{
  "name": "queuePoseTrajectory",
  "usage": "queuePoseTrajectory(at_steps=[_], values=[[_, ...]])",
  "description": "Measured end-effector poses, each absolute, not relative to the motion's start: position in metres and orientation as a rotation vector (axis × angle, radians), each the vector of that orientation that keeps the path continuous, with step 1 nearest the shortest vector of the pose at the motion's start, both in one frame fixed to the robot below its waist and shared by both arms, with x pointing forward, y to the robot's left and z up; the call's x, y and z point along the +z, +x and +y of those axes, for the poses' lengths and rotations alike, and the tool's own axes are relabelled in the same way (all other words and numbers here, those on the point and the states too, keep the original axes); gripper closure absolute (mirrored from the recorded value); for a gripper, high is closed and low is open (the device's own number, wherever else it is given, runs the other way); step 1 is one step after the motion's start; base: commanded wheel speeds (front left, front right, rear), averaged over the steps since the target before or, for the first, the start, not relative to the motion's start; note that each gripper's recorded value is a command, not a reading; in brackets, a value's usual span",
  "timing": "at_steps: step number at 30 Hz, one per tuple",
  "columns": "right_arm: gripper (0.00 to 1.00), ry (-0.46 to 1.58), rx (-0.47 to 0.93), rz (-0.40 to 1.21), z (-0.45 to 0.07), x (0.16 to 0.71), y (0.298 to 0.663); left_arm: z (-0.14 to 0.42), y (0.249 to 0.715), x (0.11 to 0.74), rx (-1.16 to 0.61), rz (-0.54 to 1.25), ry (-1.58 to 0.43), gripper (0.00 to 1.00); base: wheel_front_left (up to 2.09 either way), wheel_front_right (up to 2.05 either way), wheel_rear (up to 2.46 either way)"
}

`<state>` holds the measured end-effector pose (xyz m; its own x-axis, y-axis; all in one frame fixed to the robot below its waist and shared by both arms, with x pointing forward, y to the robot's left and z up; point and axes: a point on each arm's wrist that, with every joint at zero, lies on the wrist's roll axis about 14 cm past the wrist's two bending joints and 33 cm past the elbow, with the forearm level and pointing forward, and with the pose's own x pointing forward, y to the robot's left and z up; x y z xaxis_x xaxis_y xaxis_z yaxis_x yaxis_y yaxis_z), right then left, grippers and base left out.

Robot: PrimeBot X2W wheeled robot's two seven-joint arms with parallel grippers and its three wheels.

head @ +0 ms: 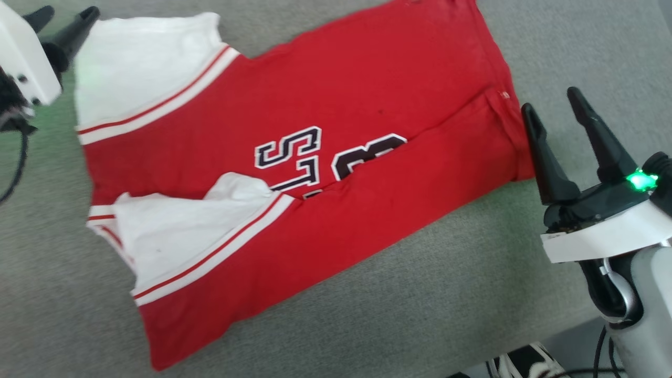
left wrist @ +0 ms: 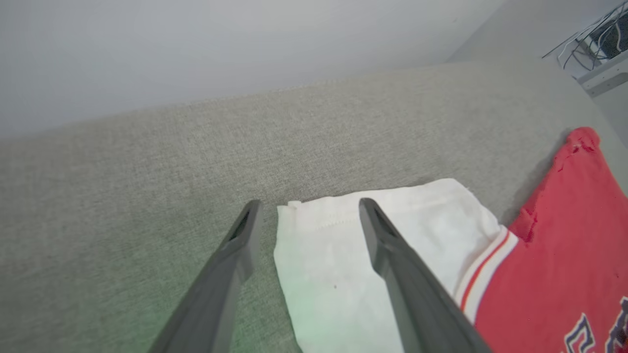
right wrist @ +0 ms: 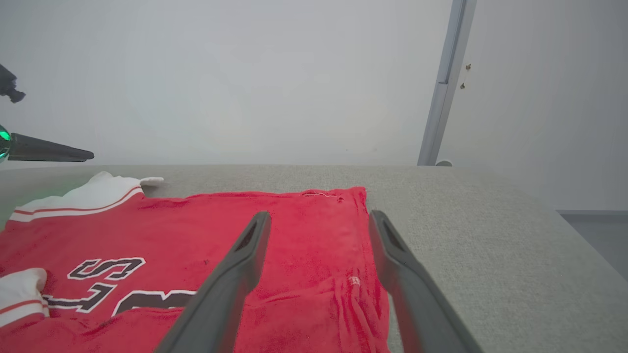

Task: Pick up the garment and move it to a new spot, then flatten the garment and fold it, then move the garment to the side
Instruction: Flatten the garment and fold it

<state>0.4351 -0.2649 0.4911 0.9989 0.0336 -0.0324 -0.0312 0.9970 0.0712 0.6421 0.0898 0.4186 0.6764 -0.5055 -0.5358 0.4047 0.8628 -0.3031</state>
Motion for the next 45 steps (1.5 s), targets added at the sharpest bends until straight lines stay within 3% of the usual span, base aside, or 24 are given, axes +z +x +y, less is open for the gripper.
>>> queuePoseTrajectory(at_steps=[9, 10, 11, 12, 13, 14, 20, 25, 28, 34, 38, 44, 45], values=[[0.0, 0.076, 0.0, 0.113, -0.274, 0.465, 0.43, 0.088, 0.645, 0.368, -0.515, 1.019, -0.027, 0.0, 0.0, 0.0, 0.0], [0.0, 0.073, -0.002, 0.12, -0.275, 0.463, 0.43, 0.087, 0.644, 0.366, -0.524, 1.042, -0.029, 0.07, 0.0, 0.0, 0.0], [0.0, 0.071, -0.003, 0.126, -0.276, 0.461, 0.429, 0.084, 0.643, 0.366, -0.536, 1.061, -0.039, 0.51, 0.0, 0.0, 0.0], [0.0, 0.073, -0.004, 0.129, -0.277, 0.46, 0.43, 0.084, 0.642, 0.366, -0.54, 1.076, -0.05, 0.51, 0.0, 0.0, 0.0], [0.0, 0.074, -0.002, 0.132, -0.277, 0.459, 0.431, 0.082, 0.641, 0.366, -0.551, 1.087, -0.05, 0.96, 0.0, 0.0, 0.0], [0.0, 0.067, 0.004, 0.136, -0.277, 0.459, 0.433, 0.081, 0.639, 0.367, -0.563, 1.1, -0.051, 1.0, 0.0, 0.0, 0.0], [0.0, 0.005, 0.064, 0.203, -0.276, 0.457, 0.457, 0.077, 0.637, 0.367, -0.596, 1.093, -0.058, 1.0, 0.0, 0.0, 0.0], [0.0, -0.06, 0.14, 0.315, -0.277, 0.451, 0.496, 0.071, 0.642, 0.37, -0.632, 1.04, -0.023, 1.0, 0.0, 0.0, 0.0], [0.0, -0.127, 0.146, 0.407, -0.29, 0.447, 0.536, 0.067, 0.645, 0.371, -0.658, 1.011, -0.018, 1.0, 0.0, 0.0, 0.0], [0.0, -0.102, 0.136, 0.617, -0.294, 0.421, 0.579, 0.07, 0.646, 0.369, -0.67, 0.982, -0.03, 1.0, 0.0, 0.0, 0.0], [0.0, -0.058, 0.129, 0.809, -0.293, 0.395, 0.587, 0.072, 0.644, 0.367, -0.677, 0.973, -0.021, 1.0, 0.0, 0.0, 0.0], [0.0, -0.024, 0.126, 0.926, -0.288, 0.376, 0.601, 0.074, 0.644, 0.364, -0.687, 0.96, -0.025, 1.0, 0.0, 0.0, 0.0], [0.52, -0.019, 0.132, 0.938, -0.286, 0.373, 0.602, 0.074, 0.643, 0.364, -0.687, 0.955, -0.026, 1.0, 0.0, 0.0, 0.0]])
